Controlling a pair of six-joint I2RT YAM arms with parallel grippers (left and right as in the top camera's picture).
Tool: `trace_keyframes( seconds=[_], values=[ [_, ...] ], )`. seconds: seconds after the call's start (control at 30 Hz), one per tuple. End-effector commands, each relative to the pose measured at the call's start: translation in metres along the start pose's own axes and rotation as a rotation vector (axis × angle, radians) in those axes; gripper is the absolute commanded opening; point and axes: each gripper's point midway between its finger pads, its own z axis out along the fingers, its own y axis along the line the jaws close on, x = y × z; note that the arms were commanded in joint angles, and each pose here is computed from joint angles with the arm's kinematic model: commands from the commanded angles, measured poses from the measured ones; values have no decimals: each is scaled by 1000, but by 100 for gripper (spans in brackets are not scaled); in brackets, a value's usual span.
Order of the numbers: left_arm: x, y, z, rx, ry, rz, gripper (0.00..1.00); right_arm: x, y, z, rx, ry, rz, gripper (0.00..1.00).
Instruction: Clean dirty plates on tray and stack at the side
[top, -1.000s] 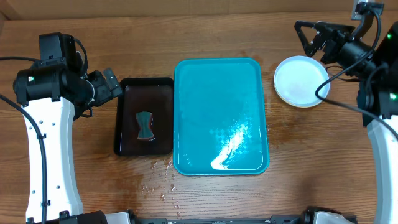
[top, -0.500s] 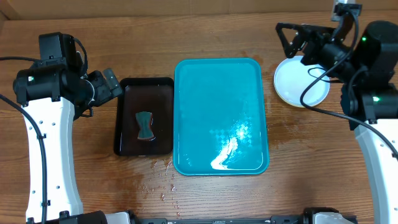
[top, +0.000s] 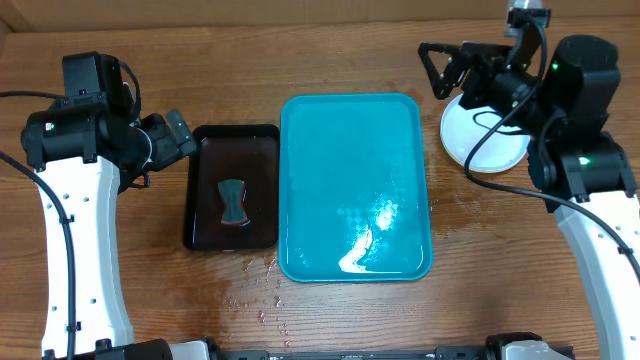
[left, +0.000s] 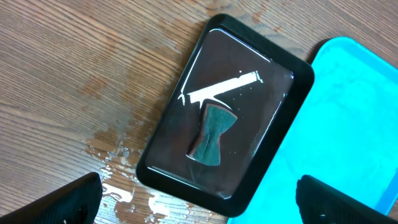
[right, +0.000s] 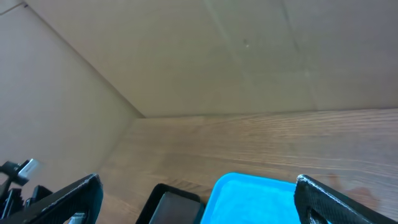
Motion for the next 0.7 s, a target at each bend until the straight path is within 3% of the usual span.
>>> trace_keyframes(
  seconds=[0.0, 0.37, 0.67],
  values=[
    [-4, -1, -2, -2, -14, -4, 100, 2, 15, 2, -19, -1, -34, 100],
    [-4, -1, -2, -2, -14, -4, 100, -2, 24, 1, 53, -53, -65, 100],
    [-4, -1, -2, -2, -14, -4, 100, -27, 35, -85, 233, -208, -139, 100]
  ],
)
